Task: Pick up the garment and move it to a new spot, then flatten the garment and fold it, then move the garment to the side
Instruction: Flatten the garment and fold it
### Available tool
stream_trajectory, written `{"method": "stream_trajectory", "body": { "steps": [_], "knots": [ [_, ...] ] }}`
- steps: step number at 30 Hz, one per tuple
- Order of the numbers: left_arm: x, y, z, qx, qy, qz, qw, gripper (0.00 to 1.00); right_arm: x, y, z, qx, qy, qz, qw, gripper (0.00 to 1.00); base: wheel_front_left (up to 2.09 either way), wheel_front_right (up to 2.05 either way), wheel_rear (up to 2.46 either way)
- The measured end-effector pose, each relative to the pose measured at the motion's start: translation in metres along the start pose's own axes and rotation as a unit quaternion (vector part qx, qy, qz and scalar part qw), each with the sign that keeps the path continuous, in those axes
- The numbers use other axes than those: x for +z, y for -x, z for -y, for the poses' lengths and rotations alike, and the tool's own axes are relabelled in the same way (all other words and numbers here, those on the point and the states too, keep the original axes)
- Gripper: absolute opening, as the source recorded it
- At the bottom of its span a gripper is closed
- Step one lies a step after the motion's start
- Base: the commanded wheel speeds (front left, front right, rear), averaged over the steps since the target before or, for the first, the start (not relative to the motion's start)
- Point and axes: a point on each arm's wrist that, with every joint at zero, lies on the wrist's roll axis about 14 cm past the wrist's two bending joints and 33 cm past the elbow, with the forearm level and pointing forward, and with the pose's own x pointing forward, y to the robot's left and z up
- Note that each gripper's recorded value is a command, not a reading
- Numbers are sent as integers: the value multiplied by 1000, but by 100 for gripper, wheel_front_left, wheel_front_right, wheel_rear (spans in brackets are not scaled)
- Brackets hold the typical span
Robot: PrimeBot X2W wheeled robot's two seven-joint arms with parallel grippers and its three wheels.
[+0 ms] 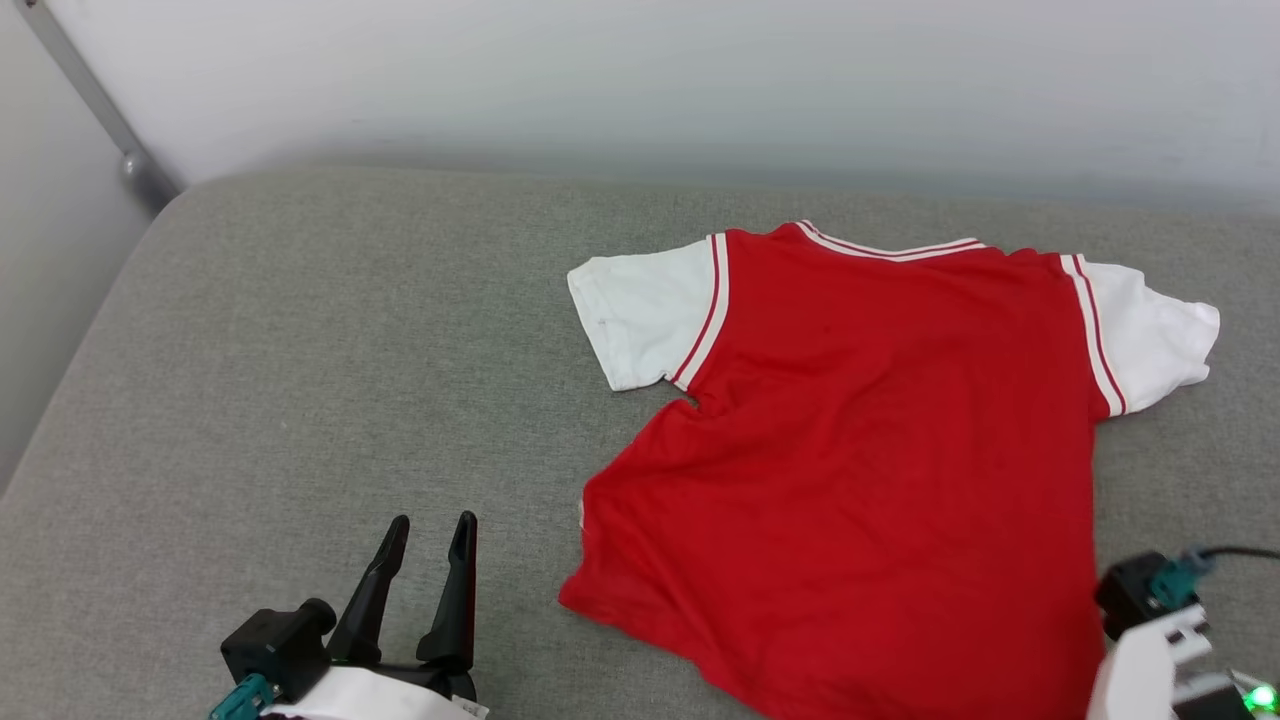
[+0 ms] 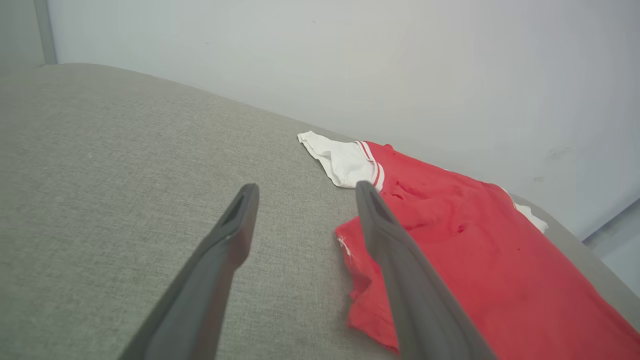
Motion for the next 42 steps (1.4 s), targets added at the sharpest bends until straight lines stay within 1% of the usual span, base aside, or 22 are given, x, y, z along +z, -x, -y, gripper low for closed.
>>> {"method": "stream_trajectory", "body": {
  "steps": [5, 7, 9, 12, 15, 16, 17, 18, 20, 24, 28, 30, 33, 34, 36, 37, 40, 42],
  "knots": [
    [-5, -2, -2, -1, -2, -9, 1000, 100, -39, 12, 0, -8, -51, -48, 997, 0, 0, 0, 0],
    [-9, -3, -2, -1, -3, -16, 1000, 100, -61, 17, 6, -25, -77, -79, 994, 0, 0, 0, 0],
    [-11, -4, -2, -2, -4, -21, 1000, 100, -71, 17, 6, -24, -103, -92, 990, 0, 0, 0, 0],
    [-10, -7, -3, -3, -4, -20, 1000, 100, -86, 17, 9, -34, -119, -114, 986, 0, 0, 0, 0],
    [-10, -10, -5, -3, -7, -22, 1000, 100, -86, 15, 6, -29, -142, -101, 984, 0, 0, 0, 0],
    [-10, -12, -5, -5, -9, -22, 1000, 100, -85, 14, 5, -28, -148, -97, 984, 11, 0, 0, 0],
    [-9, -14, -6, -7, -13, -22, 1000, 100, -80, 14, 4, -26, -155, -83, 984, 82, 0, 0, 0],
    [-7, -17, -6, -11, -17, -21, 1000, 100, -73, 13, 3, -22, -165, -64, 984, 100, 0, 0, 0],
    [-3, -26, 0, -26, -22, -14, 999, 100, -65, 12, -3, -11, -172, -50, 984, 100, 0, 0, 0],
    [7, -44, 5, -54, -39, -7, 998, 100, -44, 17, -6, 1, -195, -2, 981, 100, 0, 0, 0],
    [16, -68, 8, -88, -57, -9, 995, 100, -17, 28, 3, -7, -205, 63, 977, 100, 0, 0, 0],
    [22, -82, 11, -105, -64, -16, 992, 100, -13, 32, 8, -11, -217, 81, 973, 100, 0, 0, 0],
    [30, -107, 11, -127, -92, -42, 987, 100, -10, 36, 18, -27, -226, 103, 968, 100, 0, 0, 0],
    [33, -116, 13, -131, -86, -49, 986, 100, -9, 37, 22, -33, -230, 111, 966, 100, 0, 0, 0],
    [38, -134, 21, -137, -45, -61, 988, 100, -9, 37, 27, -39, -239, 120, 963, 100, 0, 0, 0],
    [36, -141, 24, -145, -38, -78, 986, 100, -10, 37, 28, -40, -242, 124, 961, 100, 0, 0, 0],
    [36, -165, 23, -150, -37, -115, 981, 100, -13, 33, 31, -42, -260, 137, 955, 100, 0, 0, 0],
    [32, -181, 16, -141, -47, -138, 979, 100, -13, 30, 31, -41, -273, 150, 949, 100, 0, 0, 0]
  ]
}}
